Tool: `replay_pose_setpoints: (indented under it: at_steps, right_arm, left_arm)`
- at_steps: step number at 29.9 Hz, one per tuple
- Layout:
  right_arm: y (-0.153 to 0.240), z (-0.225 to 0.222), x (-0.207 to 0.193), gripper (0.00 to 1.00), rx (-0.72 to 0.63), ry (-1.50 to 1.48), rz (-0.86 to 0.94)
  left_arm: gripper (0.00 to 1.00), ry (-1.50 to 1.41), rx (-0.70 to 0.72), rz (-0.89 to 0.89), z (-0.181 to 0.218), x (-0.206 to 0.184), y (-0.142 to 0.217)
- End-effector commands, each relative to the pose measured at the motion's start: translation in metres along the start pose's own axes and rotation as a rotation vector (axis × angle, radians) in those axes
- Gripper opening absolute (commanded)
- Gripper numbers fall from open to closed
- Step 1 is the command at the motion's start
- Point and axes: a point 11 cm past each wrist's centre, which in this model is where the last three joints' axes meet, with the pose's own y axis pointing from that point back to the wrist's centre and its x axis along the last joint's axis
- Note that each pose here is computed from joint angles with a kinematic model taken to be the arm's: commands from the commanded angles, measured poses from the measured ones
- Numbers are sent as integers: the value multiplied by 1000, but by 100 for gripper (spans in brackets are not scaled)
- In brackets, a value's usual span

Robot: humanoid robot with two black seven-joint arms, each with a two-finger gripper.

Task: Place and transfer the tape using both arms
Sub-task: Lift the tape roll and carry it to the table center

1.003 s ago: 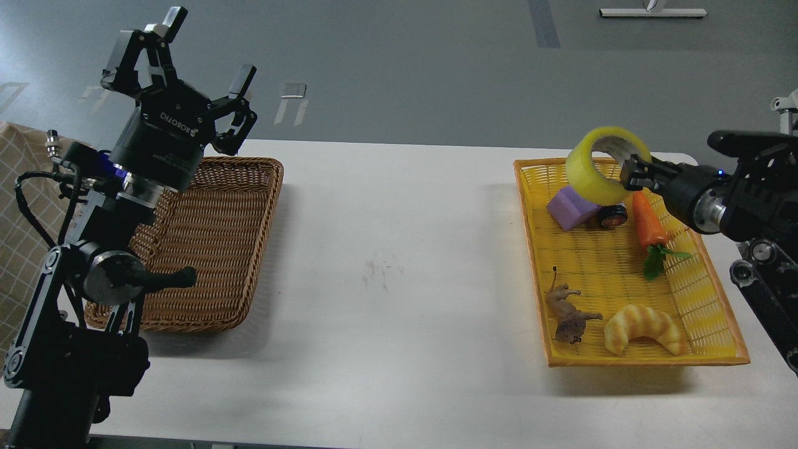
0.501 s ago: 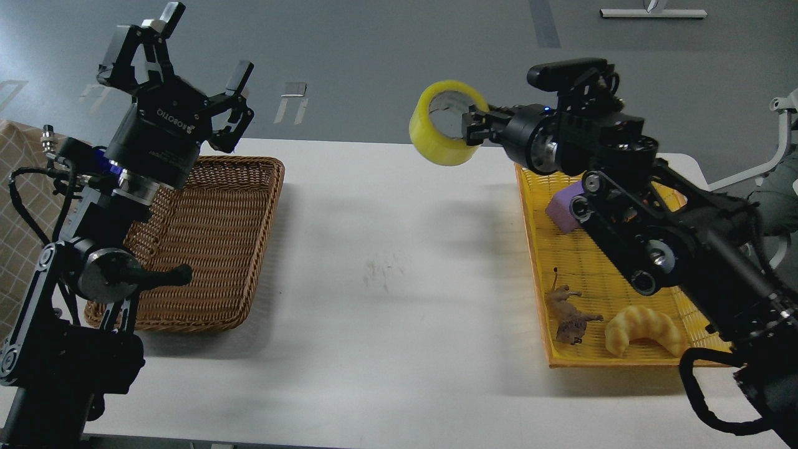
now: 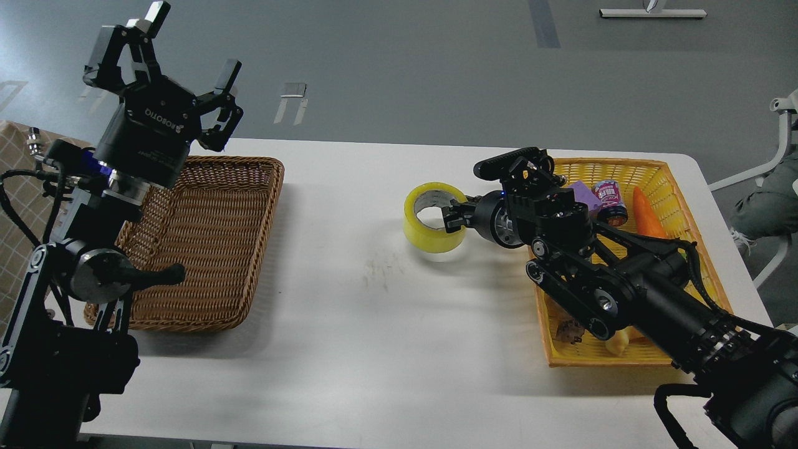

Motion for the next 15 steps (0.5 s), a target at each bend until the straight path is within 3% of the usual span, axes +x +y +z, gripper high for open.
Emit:
replay_pose_setpoints:
  at_steps: [1, 15]
  right_arm:
    - [-1, -1, -6, 0, 5, -10, -9]
    - [-3, 1, -26, 0, 5, -43, -42]
  left_arm:
    - [98, 2, 1, 4, -1, 0, 0]
    - [98, -7, -5, 16, 3, 5, 2]
